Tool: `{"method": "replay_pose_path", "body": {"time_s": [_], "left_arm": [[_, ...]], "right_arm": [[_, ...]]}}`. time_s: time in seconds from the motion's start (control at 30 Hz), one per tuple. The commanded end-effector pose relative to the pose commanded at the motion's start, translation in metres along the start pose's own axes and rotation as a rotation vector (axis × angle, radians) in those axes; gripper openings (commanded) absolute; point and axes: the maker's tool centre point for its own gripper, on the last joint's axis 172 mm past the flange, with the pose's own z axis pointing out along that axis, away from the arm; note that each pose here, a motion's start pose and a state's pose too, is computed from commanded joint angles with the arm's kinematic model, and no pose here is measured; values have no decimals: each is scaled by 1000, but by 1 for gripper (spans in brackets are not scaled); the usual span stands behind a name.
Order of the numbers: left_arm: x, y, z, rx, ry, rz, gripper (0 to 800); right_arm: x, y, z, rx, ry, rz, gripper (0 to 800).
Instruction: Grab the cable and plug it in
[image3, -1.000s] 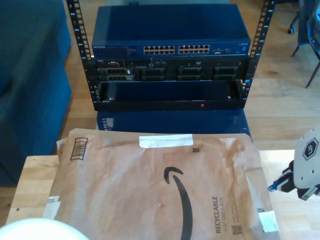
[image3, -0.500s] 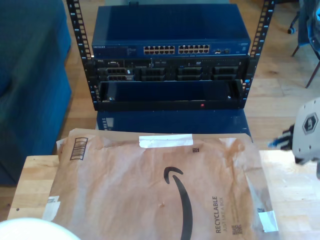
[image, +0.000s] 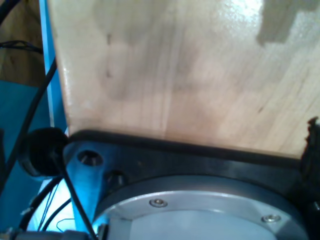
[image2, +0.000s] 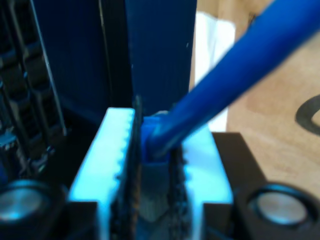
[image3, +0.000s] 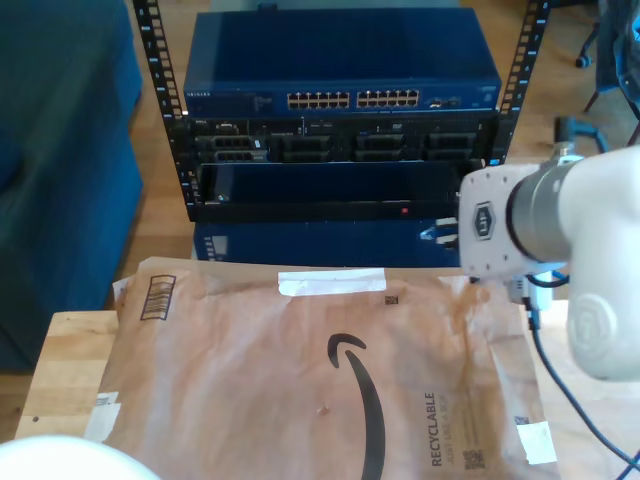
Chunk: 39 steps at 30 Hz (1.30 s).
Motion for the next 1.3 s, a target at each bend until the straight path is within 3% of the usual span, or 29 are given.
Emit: {"method": "replay_pose_path", "body": {"time_s": [0.3,0.63,1.07,1.3], "left_arm": [[0,0,0,0,0,0,800],[-1,0,1,0,-3,0,800],[0,0,0,0,0,0,800],[0,0,0,0,0,-2,800]], "right_arm": [[14,34,4,13,25,-70,0],[4,22,-10,71,13,-127,0],[1,17,7,73,18,-166,0],[-5,0,-3,320,-29,-187,0]]}}
